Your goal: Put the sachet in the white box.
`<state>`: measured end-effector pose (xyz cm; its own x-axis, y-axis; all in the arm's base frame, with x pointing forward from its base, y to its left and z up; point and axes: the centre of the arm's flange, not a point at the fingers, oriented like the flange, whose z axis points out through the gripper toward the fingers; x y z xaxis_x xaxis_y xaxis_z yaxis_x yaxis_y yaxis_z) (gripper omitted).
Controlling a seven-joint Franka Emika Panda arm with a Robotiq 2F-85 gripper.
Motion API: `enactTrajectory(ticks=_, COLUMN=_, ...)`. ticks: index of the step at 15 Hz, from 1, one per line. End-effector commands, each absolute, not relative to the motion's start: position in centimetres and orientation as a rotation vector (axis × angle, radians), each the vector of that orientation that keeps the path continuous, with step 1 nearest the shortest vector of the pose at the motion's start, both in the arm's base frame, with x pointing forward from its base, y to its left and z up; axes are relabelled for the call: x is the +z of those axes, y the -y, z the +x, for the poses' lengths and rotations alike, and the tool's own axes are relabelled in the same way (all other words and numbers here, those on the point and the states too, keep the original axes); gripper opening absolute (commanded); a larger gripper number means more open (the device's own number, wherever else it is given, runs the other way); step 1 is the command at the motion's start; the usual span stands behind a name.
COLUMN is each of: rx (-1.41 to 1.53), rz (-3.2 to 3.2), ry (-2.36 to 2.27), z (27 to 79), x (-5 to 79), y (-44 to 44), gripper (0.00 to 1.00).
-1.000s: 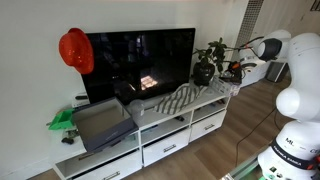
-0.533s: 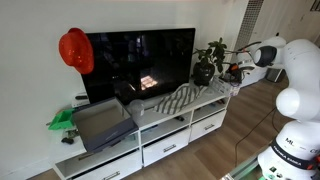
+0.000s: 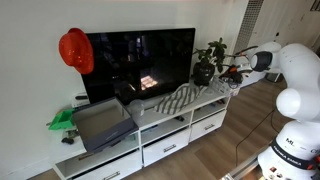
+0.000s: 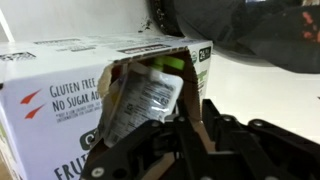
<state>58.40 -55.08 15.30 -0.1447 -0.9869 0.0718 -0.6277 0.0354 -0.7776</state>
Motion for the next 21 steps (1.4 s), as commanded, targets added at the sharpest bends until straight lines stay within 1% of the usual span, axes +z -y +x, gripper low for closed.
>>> enactTrajectory(ticks=1, rx=-0.911, rz=-1.647, ry=-1.826, z=58.9, x=16.4, y=54.8, gripper=0.54)
enactTrajectory(ticks=6, rx=-0.871, rz=-1.725, ry=-1.717, z=57.8, x=18.7, y=51.9, gripper=0.88)
enactTrajectory(ticks=8, rx=-0.863, rz=-1.78, ry=-1.633, z=57.1, x=19.8, y=50.6, gripper=0.99)
enactTrajectory(ticks=13, rx=-0.724, rz=-1.984, ry=-1.371, z=53.8, x=21.7, y=46.3, gripper=1.0)
enactTrajectory(ticks=21, rx=-0.501, rz=-2.321, ry=-0.967, z=49.2, x=22.3, y=41.0, gripper=1.0)
